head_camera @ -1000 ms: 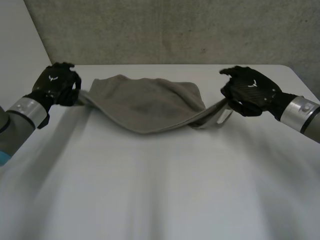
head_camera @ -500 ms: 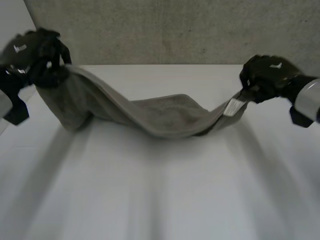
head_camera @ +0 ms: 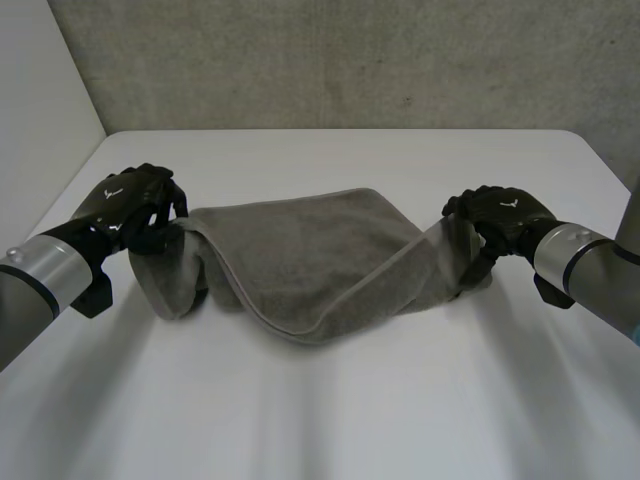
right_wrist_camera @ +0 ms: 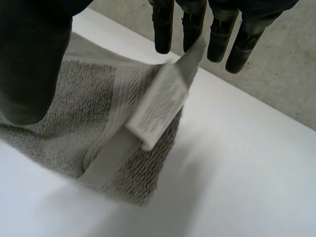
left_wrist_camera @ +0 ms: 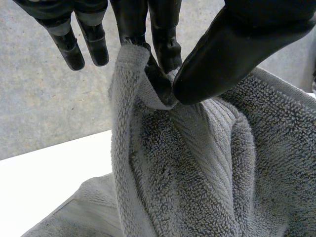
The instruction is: Fold the towel.
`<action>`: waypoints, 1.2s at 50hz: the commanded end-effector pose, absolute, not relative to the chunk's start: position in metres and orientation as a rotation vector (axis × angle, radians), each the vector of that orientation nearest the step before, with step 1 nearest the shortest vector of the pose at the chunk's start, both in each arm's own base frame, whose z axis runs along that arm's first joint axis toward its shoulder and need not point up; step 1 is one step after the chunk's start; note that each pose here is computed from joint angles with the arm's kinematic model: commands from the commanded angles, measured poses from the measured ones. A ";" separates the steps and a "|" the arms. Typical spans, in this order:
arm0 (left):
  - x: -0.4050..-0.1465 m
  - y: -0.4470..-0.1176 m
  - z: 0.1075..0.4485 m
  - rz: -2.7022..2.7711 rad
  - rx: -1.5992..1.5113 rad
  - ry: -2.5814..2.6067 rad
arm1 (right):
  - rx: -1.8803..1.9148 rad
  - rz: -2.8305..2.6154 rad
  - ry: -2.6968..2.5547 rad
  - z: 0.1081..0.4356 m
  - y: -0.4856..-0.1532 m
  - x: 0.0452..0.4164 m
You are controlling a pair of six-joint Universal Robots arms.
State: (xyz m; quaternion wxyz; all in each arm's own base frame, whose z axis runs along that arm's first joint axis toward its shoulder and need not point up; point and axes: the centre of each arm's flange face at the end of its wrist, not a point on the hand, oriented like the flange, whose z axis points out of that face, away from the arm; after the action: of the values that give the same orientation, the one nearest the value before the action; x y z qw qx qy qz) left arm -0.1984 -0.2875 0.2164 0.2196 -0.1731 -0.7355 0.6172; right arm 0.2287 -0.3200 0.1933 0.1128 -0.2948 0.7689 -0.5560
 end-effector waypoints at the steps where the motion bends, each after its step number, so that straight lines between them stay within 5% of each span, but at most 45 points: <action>1: -0.198 -0.286 0.216 1.705 -0.478 -2.036 | -0.859 -1.739 2.195 0.199 -0.310 0.225; 17: -0.198 -0.280 0.224 1.731 -0.483 -2.018 | -0.806 -1.984 2.101 0.231 -0.321 0.227; 30: -0.198 -0.278 0.226 1.734 -0.483 -2.013 | -0.963 -1.826 2.245 0.175 -0.318 0.231; 46: -0.198 -0.278 0.225 1.732 -0.484 -2.013 | -1.051 -1.832 2.160 0.214 -0.259 0.220; 60: -0.198 -0.278 0.225 1.732 -0.482 -2.017 | -1.382 -1.756 2.288 0.186 -0.261 0.164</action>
State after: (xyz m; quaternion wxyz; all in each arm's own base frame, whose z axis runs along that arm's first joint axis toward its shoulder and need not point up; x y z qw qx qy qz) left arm -0.1979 -0.2781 0.2255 0.2182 -0.1742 -0.7280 0.6262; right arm 0.1833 -0.2595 0.2008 0.0002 -0.4003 0.7089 -0.5807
